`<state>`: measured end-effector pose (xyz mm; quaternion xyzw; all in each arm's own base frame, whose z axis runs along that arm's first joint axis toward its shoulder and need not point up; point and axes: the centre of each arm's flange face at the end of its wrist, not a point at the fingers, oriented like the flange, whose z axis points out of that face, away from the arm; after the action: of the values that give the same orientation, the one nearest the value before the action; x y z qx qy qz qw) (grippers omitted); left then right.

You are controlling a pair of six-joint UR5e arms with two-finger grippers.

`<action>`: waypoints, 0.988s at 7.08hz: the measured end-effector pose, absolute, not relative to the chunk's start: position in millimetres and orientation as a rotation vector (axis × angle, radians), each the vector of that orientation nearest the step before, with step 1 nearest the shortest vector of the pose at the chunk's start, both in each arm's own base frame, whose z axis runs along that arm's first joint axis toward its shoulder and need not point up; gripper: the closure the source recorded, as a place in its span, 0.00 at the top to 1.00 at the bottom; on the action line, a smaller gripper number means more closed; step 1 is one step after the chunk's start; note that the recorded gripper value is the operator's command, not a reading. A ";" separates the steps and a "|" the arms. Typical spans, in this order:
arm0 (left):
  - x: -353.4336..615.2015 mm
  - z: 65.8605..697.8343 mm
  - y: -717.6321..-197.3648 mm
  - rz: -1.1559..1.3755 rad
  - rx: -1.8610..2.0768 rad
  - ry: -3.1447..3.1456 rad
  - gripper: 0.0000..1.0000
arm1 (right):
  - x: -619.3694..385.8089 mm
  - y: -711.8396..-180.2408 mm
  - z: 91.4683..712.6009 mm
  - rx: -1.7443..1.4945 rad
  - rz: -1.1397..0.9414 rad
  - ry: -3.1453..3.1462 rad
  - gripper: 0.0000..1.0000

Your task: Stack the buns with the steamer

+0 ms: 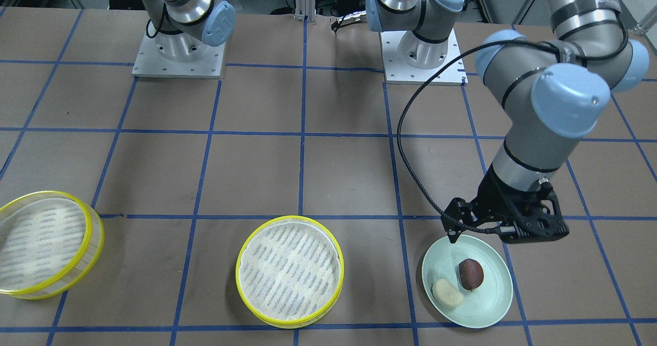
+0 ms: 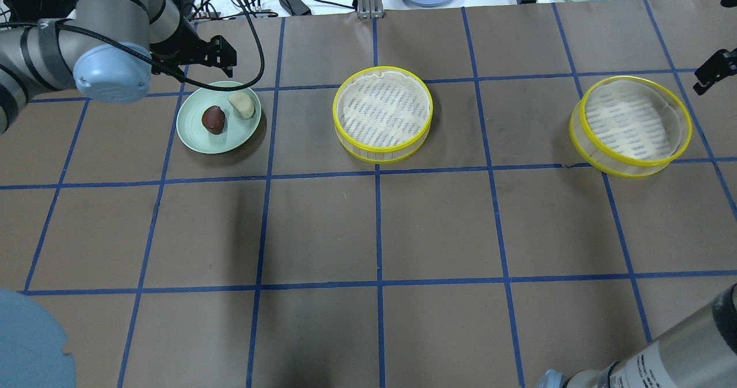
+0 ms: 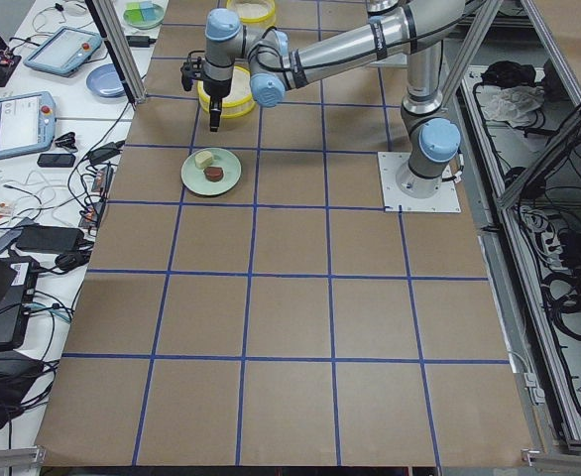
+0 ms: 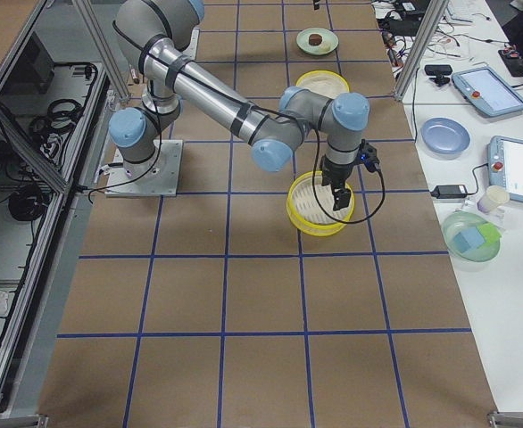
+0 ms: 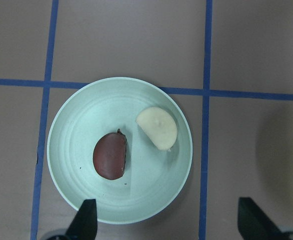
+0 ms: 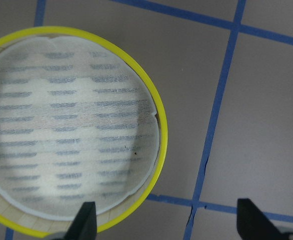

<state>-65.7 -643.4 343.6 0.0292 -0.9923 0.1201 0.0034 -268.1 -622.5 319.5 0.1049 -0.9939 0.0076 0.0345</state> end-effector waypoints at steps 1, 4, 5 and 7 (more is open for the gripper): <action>-65.8 318.7 -656.0 0.388 0.078 -3.097 1.00 | -279.2 -629.5 287.6 0.309 0.020 -3.070 1.00; -63.1 245.4 -685.5 0.393 0.060 -3.087 0.95 | -284.7 -639.5 224.9 0.259 0.018 -3.137 0.45; -62.3 226.5 -691.9 0.399 0.058 -3.087 0.81 | -283.4 -638.8 215.2 0.256 0.017 -3.148 0.26; -61.7 203.5 -698.9 0.406 0.048 -3.087 0.23 | -282.1 -637.4 210.0 0.264 0.017 -3.152 0.00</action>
<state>-61.7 -698.9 203.5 0.0153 -0.9913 0.1303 0.0140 -282.1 -637.4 210.0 0.0835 -0.9964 0.0052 -0.0107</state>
